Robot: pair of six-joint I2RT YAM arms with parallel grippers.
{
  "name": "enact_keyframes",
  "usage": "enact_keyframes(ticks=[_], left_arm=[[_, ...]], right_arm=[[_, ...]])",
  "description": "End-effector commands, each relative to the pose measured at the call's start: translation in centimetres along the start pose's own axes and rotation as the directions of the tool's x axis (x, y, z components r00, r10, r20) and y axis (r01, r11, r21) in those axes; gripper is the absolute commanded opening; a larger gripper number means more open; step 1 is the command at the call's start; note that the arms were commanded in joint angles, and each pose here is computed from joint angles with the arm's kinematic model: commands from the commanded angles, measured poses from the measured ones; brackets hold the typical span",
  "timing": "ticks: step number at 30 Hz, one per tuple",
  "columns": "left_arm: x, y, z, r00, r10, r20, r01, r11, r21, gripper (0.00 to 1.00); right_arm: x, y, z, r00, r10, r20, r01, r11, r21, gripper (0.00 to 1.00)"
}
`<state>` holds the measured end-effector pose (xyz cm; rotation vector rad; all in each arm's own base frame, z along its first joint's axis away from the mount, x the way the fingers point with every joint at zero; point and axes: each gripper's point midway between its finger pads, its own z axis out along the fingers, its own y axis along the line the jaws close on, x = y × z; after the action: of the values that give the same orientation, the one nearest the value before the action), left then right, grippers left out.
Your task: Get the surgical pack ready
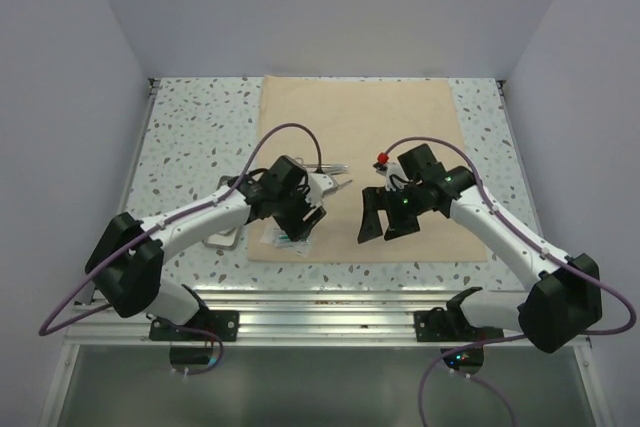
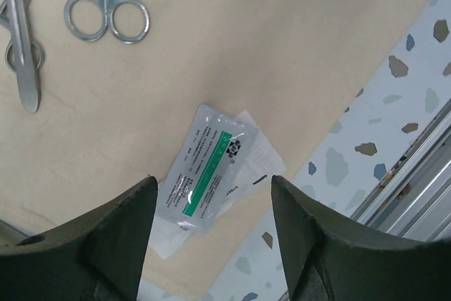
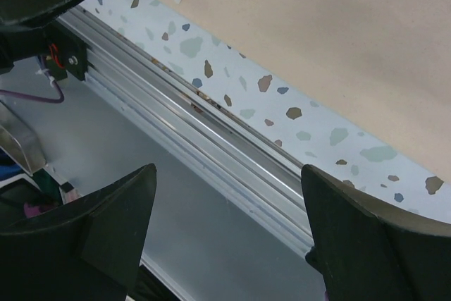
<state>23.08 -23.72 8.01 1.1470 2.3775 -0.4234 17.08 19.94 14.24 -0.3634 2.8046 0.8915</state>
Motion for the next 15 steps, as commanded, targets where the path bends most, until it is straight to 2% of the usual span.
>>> enact_keyframes(ticks=[1, 8, 15], left_arm=[[-0.5, -0.6, 0.4, 0.974, 0.225, 0.013, -0.225, 0.973, 0.056, 0.7], [2.2, 0.0, 2.7, 0.949, 0.299, -0.102, -0.291, 0.953, 0.087, 0.7], [1.9, 0.1, 4.2, 0.946, 0.307, -0.1, -0.297, 0.949, 0.102, 0.69]], right_arm=[[0.6, 0.9, -0.4, 1.0, 0.009, -0.001, -0.009, 0.999, -0.048, 0.87], [0.8, 0.8, -0.3, 1.0, 0.0, -0.009, 0.0, 0.999, -0.053, 0.87], [0.9, 0.6, 0.1, 1.0, 0.002, -0.022, -0.003, 0.999, -0.051, 0.87]])
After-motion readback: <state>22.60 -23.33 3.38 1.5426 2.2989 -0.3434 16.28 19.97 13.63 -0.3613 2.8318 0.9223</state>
